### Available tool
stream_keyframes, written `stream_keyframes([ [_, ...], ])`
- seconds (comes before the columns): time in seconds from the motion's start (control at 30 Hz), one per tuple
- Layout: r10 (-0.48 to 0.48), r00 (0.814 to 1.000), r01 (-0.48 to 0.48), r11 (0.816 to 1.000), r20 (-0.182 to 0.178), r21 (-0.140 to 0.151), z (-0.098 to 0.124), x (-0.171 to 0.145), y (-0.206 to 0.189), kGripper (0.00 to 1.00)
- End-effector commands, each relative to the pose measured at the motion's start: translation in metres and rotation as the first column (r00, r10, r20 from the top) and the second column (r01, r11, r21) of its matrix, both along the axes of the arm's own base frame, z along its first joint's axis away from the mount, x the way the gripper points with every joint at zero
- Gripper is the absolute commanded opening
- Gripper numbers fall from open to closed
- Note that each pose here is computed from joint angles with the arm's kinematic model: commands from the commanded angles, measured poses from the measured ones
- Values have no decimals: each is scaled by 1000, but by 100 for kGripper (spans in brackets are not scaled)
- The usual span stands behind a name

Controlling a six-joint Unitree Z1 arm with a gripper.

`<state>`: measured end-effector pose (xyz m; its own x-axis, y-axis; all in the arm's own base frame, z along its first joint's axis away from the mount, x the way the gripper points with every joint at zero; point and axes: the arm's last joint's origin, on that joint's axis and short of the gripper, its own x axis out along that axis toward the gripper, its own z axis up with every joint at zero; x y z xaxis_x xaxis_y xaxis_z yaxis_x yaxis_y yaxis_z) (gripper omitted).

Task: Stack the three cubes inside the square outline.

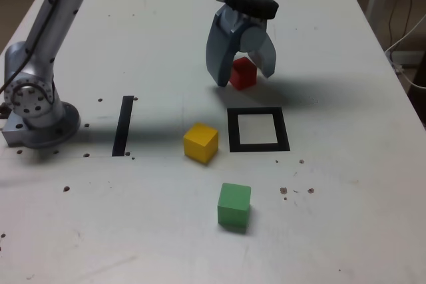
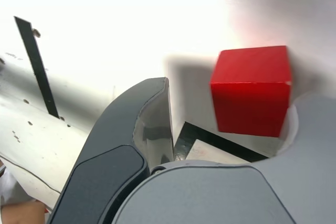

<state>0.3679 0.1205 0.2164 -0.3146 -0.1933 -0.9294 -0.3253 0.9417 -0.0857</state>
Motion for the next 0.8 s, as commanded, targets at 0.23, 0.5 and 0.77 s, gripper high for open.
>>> stream_keyframes([
  [0.23,-27,999,27,1000,27,4,-1,4,2,27],
  [0.5,-31,999,31,1000,23,1,-1,4,2,27],
  [0.77,-44,999,44,999,22,4,0,3,2,27],
])
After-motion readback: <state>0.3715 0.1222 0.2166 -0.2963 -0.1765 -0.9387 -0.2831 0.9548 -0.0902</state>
